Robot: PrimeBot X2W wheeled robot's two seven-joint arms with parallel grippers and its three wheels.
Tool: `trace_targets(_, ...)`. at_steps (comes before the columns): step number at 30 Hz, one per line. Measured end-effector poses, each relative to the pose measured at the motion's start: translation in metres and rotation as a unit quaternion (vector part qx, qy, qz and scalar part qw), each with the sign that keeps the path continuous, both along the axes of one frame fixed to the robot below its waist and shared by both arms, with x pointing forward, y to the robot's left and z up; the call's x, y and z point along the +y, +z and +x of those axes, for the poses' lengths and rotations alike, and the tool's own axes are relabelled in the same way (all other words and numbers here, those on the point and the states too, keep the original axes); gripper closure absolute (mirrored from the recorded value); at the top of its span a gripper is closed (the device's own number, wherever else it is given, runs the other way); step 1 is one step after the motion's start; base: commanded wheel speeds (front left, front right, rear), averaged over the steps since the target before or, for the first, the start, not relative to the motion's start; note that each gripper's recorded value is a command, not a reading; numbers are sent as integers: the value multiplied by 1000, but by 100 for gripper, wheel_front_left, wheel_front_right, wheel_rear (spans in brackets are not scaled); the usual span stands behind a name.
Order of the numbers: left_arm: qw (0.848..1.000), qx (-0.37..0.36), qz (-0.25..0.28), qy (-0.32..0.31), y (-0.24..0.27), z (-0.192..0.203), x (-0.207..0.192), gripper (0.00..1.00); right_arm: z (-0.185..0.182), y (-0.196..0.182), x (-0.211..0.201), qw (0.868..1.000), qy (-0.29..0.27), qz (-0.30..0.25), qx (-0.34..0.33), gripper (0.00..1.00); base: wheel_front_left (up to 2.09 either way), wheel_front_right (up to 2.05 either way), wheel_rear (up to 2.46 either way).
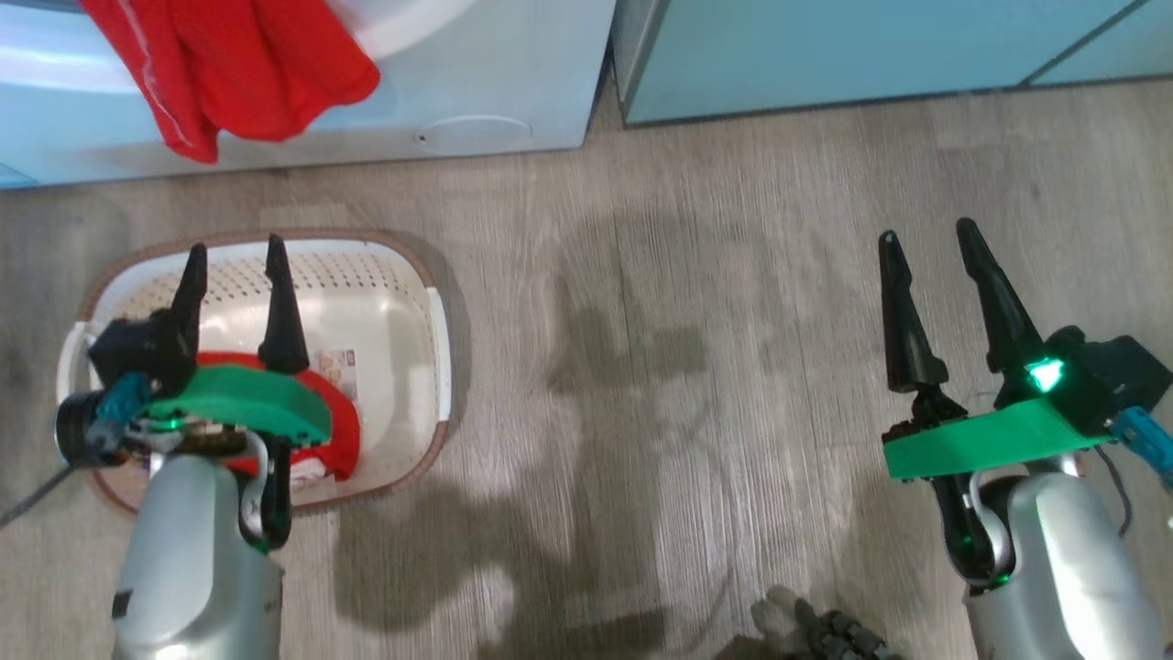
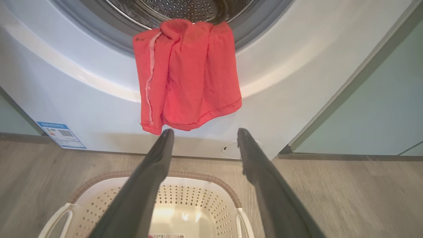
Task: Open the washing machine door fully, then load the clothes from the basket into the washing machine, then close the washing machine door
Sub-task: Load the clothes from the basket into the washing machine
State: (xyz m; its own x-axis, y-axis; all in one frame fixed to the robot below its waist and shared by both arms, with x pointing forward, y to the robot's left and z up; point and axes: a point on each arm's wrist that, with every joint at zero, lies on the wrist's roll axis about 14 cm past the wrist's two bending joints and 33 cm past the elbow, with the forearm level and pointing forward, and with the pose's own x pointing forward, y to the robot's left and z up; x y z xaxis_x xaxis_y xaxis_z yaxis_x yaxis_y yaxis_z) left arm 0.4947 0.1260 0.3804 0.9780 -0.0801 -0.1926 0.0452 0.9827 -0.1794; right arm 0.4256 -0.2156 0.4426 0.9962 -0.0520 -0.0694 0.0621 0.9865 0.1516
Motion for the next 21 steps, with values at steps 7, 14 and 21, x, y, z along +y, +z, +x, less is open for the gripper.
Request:
trace_targets(7, 1000, 22, 5, 3, -29, 37, -1, 0, 9, -22, 1, 1000, 3, 2, 25, 0, 0, 0, 0)
trace_targets(14, 999, 17, 7, 40, -41, 90, 13, 0, 18, -42, 0, 999, 4, 3, 45, 0, 0, 0, 0)
trace_targets(21, 999, 20, 21, 45, -53, 129, 16, 0, 15, -61, -6, 997, -3, -3, 71, 0, 0, 0, 0)
